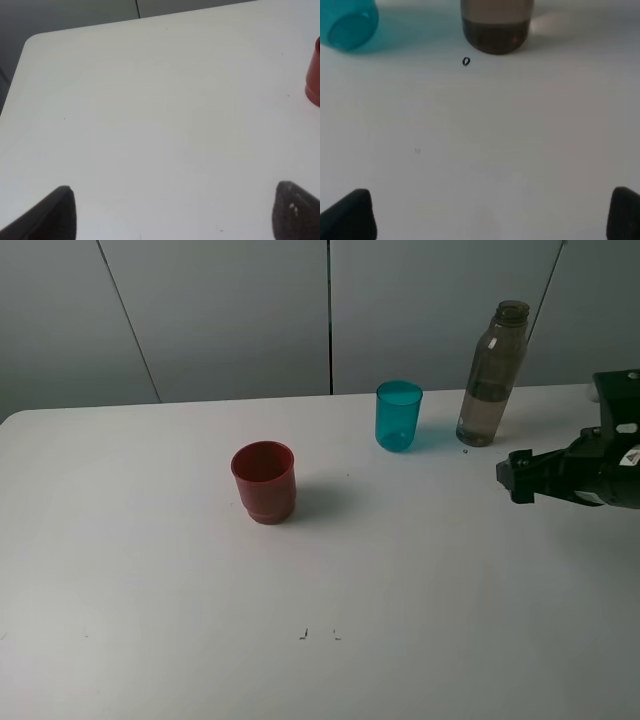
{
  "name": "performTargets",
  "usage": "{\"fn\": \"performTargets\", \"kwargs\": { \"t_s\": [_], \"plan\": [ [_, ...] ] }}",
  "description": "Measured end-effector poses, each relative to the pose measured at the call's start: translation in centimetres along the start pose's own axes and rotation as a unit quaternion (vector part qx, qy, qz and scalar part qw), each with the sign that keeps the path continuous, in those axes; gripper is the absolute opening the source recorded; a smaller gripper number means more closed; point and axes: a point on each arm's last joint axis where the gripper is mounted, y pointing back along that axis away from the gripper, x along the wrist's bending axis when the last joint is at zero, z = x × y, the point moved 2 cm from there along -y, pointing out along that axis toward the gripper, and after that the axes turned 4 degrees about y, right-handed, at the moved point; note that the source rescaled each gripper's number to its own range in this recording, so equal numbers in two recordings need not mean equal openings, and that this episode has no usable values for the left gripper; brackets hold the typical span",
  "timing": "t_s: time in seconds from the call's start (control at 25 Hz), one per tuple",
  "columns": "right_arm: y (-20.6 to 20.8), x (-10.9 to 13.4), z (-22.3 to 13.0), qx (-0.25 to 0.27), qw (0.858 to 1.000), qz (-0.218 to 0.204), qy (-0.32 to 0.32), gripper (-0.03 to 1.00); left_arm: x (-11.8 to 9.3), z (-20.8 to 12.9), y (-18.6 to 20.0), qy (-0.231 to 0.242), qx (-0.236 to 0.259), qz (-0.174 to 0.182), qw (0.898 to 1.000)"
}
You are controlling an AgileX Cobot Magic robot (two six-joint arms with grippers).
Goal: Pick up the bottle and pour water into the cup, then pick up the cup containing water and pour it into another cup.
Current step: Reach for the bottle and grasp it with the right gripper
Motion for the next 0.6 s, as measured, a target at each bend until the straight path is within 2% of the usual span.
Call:
{"fn": "performTargets", "kwargs": {
  "t_s": [0.28,0.6],
  "plan": [
    [-2.5,0.1,0.9,-0.103,0.995,-0.004,0.003,1.0,0.0,0.0,0.0,0.0,0.0,0.0,1.0],
    [-6.5,-0.7,1.3,-0.1,0.995,-0.014,-0.004,1.0,0.0,0.0,0.0,0.0,0.0,0.0,1.0]
  ]
}}
